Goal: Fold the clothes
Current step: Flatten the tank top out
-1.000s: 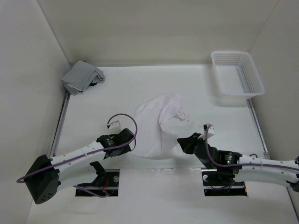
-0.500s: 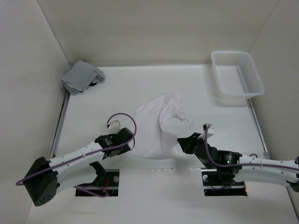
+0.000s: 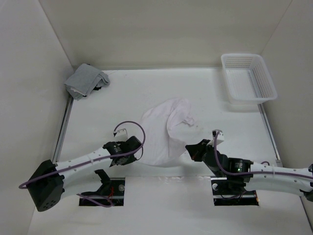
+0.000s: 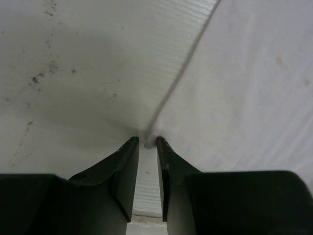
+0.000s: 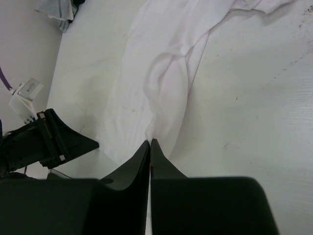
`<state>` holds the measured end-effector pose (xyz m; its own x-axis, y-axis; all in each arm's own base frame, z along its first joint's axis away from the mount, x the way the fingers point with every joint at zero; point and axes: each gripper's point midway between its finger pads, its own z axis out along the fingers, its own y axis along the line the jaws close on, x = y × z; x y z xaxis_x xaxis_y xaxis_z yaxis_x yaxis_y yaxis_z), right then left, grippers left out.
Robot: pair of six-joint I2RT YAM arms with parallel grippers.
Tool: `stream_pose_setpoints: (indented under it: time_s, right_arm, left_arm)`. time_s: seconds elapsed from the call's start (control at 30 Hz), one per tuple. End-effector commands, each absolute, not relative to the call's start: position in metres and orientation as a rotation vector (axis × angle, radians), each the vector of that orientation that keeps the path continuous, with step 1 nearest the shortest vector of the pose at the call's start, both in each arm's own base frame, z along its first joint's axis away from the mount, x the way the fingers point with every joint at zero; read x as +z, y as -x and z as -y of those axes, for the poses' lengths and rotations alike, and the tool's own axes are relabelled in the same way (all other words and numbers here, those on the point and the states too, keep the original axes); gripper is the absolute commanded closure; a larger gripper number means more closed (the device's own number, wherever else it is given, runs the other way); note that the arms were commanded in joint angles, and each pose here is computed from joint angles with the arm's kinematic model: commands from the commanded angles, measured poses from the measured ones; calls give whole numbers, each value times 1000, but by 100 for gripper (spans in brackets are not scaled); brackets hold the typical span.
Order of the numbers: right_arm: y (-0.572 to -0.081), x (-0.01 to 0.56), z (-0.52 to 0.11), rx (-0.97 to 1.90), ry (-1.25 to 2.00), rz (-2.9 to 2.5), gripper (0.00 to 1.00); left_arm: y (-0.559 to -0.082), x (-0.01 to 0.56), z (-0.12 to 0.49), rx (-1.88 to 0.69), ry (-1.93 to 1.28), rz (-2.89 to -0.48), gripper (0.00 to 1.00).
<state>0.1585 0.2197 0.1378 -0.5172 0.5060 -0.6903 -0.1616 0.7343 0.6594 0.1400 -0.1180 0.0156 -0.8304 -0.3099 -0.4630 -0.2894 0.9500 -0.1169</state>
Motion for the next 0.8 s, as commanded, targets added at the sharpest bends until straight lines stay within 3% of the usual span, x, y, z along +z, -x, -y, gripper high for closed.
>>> stream_pose_setpoints:
  time_s: [0.0, 0.3, 0.53, 0.63, 0.77]
  right_arm:
    - [-159, 162, -227, 928, -288, -1893, 97]
    - [-158, 163, -229, 934, -277, -1898, 97]
    - [-158, 168, -226, 953, -289, -1879, 97]
    - [-161, 187, -228, 954, -258, -1850, 98]
    - [-177, 256, -221, 890, -210, -1732, 100]
  left_arm:
    - [-150, 26, 130, -117, 464, -2570, 79]
    - [-159, 25, 122, -119, 502, -2519, 79]
    - [-162, 28, 129, -166, 475, -2518, 97]
    - [-188, 78, 142, -304, 450, -2395, 100]
    - [-241, 211, 142, -471, 465, -2032, 100]
